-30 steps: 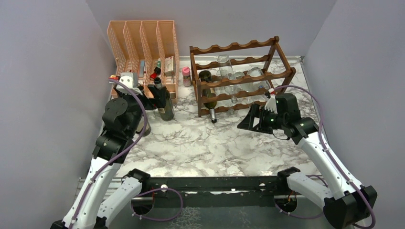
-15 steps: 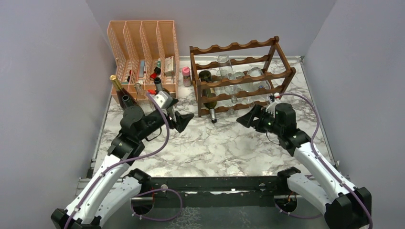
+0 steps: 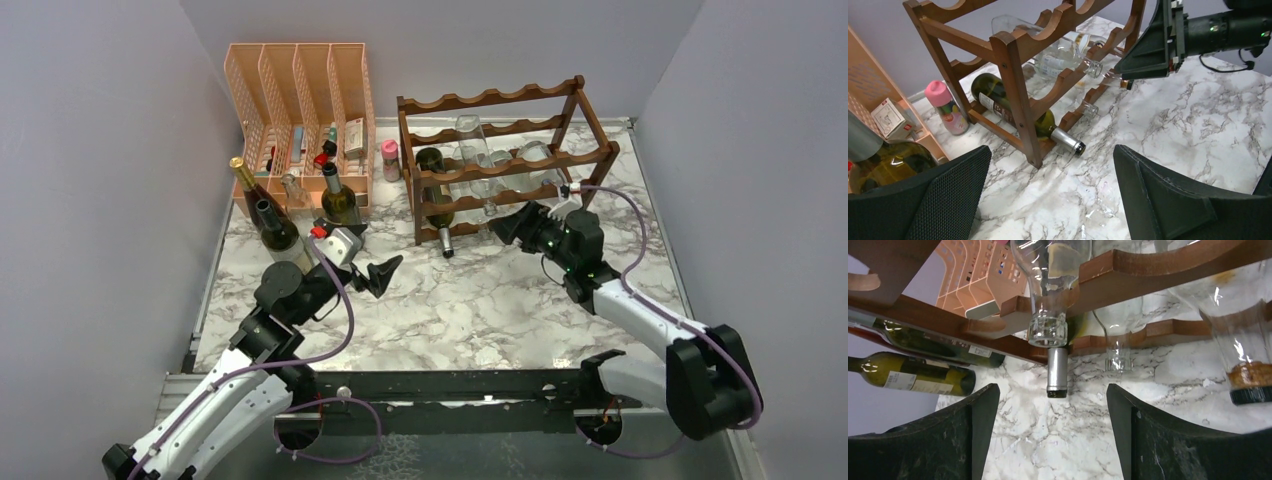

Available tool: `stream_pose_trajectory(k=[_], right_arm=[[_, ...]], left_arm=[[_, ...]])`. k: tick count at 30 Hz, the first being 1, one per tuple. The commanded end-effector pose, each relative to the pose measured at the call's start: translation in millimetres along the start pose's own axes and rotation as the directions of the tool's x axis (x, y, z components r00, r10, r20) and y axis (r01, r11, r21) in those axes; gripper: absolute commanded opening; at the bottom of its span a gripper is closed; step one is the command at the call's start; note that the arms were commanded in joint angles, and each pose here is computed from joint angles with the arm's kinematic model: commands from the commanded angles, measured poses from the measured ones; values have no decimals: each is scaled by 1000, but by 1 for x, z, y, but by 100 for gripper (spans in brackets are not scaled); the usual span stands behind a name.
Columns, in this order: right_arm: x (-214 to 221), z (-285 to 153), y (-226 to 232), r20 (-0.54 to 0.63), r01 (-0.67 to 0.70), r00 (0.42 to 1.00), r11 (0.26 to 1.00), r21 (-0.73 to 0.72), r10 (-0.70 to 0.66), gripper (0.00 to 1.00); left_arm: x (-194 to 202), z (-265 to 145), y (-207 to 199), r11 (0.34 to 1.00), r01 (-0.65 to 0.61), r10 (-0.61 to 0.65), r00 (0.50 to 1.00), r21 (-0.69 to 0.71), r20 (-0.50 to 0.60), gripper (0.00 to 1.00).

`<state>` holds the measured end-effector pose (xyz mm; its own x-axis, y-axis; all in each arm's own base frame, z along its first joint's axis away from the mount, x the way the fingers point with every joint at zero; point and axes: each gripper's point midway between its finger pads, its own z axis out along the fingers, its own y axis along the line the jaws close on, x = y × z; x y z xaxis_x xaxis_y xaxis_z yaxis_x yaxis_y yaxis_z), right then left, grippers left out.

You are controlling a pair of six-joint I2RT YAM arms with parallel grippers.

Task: Take the wine bottle off the wine rack

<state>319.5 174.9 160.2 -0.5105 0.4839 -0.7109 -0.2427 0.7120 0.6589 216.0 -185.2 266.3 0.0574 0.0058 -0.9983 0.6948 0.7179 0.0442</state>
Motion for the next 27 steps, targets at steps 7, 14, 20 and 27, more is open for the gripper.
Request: stream_pose_trajectory(k=[7, 14, 20, 27], right_arm=[[-37, 35, 14, 150, 2, 989, 997, -81, 10, 80], [-32, 52, 14, 129, -33, 990, 994, -109, 47, 68], [-33, 61, 5, 145, -63, 987, 994, -84, 75, 65], [-31, 69, 6, 133, -85, 986, 992, -98, 98, 60]], left_arm=[[-10, 1, 9, 997, -25, 29, 999, -75, 45, 99], [-7, 1, 12, 994, -22, 25, 999, -106, 25, 99], [-4, 3, 11, 995, -23, 25, 1000, -100, 15, 99], [0, 4, 12, 994, -23, 24, 1000, -109, 6, 99]])
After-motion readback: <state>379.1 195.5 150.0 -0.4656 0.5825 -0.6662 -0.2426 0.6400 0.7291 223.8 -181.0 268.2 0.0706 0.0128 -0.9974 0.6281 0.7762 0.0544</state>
